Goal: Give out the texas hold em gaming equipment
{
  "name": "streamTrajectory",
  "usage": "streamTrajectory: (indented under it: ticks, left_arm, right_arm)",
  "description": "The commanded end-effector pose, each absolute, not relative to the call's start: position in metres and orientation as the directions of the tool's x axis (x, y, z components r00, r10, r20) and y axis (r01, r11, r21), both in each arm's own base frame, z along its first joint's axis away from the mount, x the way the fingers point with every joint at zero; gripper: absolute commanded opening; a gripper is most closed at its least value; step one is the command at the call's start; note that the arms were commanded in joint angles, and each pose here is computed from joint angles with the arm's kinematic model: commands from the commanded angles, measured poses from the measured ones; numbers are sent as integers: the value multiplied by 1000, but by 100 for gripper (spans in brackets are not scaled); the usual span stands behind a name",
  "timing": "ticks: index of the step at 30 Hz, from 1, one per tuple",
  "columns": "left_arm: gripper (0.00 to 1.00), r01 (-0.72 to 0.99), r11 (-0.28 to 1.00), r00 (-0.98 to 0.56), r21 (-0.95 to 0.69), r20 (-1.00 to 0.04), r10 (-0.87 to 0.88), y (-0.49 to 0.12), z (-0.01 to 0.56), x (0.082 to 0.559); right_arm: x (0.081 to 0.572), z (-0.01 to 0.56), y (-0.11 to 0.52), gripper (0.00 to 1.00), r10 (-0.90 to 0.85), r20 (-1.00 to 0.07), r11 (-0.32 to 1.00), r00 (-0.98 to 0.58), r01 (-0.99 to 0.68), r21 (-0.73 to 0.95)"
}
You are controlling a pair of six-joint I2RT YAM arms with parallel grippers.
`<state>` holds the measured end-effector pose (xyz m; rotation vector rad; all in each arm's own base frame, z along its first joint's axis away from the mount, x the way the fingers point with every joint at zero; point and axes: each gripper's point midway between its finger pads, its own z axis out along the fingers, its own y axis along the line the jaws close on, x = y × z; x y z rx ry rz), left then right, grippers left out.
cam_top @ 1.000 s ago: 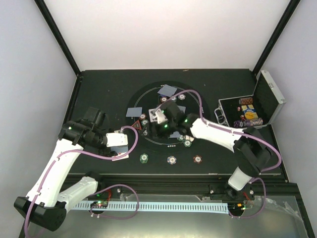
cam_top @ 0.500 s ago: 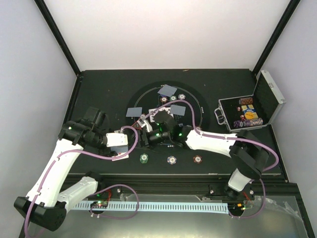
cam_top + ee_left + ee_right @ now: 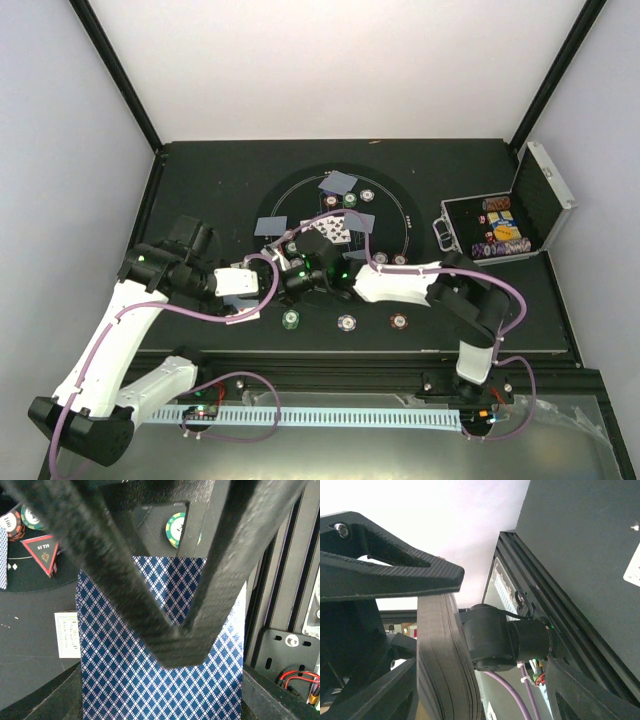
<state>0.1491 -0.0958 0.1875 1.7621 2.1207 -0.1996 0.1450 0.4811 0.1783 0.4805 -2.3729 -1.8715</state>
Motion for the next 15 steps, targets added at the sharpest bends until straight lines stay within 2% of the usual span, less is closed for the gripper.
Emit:
streamTrajectory:
  ticks: [1,6,15]
  left_arm:
    - [2,971,199,-130,134,-406,905,-101,201,147]
    - [2,970,197,-124,142,-407,905,-101,202,148]
    - [2,971,195,-121,142,-409,904,-102,203,149]
  right_arm:
    - [146,193,494,69,-310,-148,124,-939,-195,973]
    - [158,168,485,64,-286,-90,155,-954,-139,978]
    - [162,160,463,61,-265,-91,192,-960,-145,971]
